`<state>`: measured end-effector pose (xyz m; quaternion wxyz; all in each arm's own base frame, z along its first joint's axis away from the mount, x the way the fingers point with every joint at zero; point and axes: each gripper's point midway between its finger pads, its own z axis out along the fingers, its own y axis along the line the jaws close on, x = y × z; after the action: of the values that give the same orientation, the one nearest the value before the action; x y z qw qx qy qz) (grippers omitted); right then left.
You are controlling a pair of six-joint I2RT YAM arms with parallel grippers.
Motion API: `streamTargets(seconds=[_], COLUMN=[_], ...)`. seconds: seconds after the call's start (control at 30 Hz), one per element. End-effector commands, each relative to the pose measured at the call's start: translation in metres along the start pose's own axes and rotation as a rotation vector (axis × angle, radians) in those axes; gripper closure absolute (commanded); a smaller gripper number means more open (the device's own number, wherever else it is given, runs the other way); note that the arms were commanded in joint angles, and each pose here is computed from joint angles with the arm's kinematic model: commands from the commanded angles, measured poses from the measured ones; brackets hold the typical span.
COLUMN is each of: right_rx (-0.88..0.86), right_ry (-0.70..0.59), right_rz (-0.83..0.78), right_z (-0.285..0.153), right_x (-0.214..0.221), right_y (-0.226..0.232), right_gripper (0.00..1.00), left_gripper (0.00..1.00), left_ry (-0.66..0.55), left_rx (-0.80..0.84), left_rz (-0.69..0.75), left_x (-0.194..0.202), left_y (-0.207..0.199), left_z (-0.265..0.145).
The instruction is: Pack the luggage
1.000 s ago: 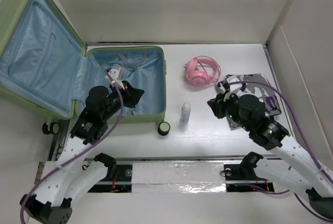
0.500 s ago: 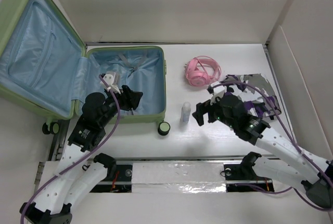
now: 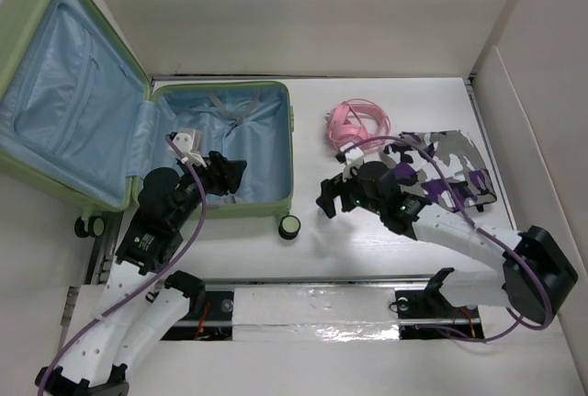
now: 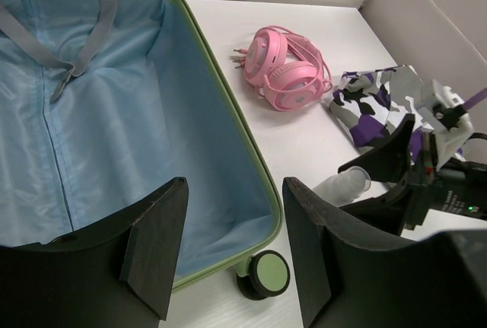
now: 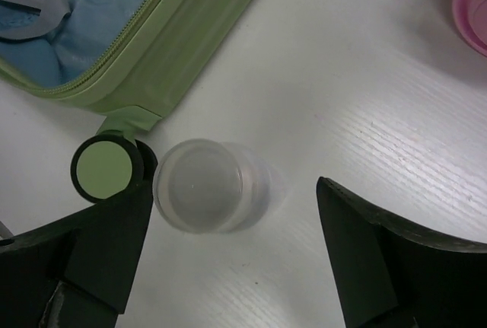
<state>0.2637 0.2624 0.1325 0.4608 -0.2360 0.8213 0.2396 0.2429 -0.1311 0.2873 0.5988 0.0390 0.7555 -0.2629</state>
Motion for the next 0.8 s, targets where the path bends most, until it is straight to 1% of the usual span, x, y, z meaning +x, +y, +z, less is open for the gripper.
streamTargets(seconds=[0.0, 0.03, 0.1, 0.13, 0.17, 0.23, 0.27, 0.33, 0.37, 0.4, 0.5, 0.53, 0.6, 0.63, 0.67, 0.73, 0.77], right_rx=[-0.041, -0.04, -0.048, -0.02, -0.006, 0.019, 0.023, 0.034, 0.045, 0.054, 0.072, 0.054, 0.039, 0.025, -0.01, -0.074, -0.158], right_ry=[-0.097, -0.105, -0.095, -0.096, -0.091, -0.09, -0.094, -0.108, -0.116, -0.118, -0.169, -0.223, -0.247, -0.283, -0.328, -0.353, -0.371], right_rz=[-0.016, -0.012, -0.014, -0.016, -0.019, -0.02, -0.02, -0.023, -0.031, -0.038, -0.06, -0.069, -0.109, -0.114, -0.13, -0.154, -0.18], right_z=[0.012, 0.014, 0.019, 0.021, 0.022, 0.022, 0.021, 0.019, 0.017, 0.014, -0.006, -0.021, -0.038, -0.047, -0.06, -0.066, -0.066], right_x=[-0.025, -0.025, -0.019, -0.018, -0.016, -0.015, -0.015, -0.019, -0.024, -0.027, -0.058, -0.084, -0.108, -0.126, -0.155, -0.178, -0.197], right_y=[0.012, 0.011, 0.015, 0.012, 0.009, 0.007, 0.006, 0.004, 0.002, 0.003, 0.004, 0.01, 0.016, 0.021, 0.031, 0.047, 0.068], right_gripper=[0.08, 0.1, 0.17, 0.2, 0.26, 0.34, 0.44, 0.51, 0.56, 0.59, 0.64, 0.65, 0.66, 0.66, 0.67, 0.67, 0.67], left_gripper=[0.51, 0.51, 0.51, 0.51, 0.51, 0.51, 0.51, 0.52, 0.52, 0.52, 0.52, 0.52, 0.52, 0.52, 0.52, 0.52, 0.52], left_ry=[-0.034, -0.04, -0.038, -0.038, -0.04, -0.045, -0.046, -0.043, -0.044, -0.047, -0.053, -0.055, -0.065, -0.068, -0.069, -0.067, -0.071], left_rx=[0.021, 0.013, 0.011, 0.014, 0.018, 0.013, 0.012, 0.019, 0.026, 0.027, 0.023, 0.023, 0.035, 0.035, 0.028, 0.026, 0.027], left_rz=[0.016, 0.016, 0.018, 0.018, 0.02, 0.02, 0.02, 0.018, 0.019, 0.019, 0.018, 0.018, 0.018, 0.018, 0.016, 0.014, 0.014], left_x=[-0.007, -0.009, -0.008, -0.008, -0.009, -0.009, -0.01, -0.009, -0.01, -0.01, -0.011, -0.012, -0.014, -0.015, -0.015, -0.014, -0.015], left_y=[-0.003, -0.001, 0.0, -0.001, -0.002, -0.001, -0.001, -0.002, -0.003, -0.004, -0.003, -0.003, -0.006, -0.006, -0.005, -0.004, -0.005], left_z=[0.0, -0.001, -0.001, -0.001, -0.002, -0.002, -0.002, -0.002, -0.003, -0.003, -0.004, -0.005, -0.006, -0.006, -0.006, -0.008, -0.008])
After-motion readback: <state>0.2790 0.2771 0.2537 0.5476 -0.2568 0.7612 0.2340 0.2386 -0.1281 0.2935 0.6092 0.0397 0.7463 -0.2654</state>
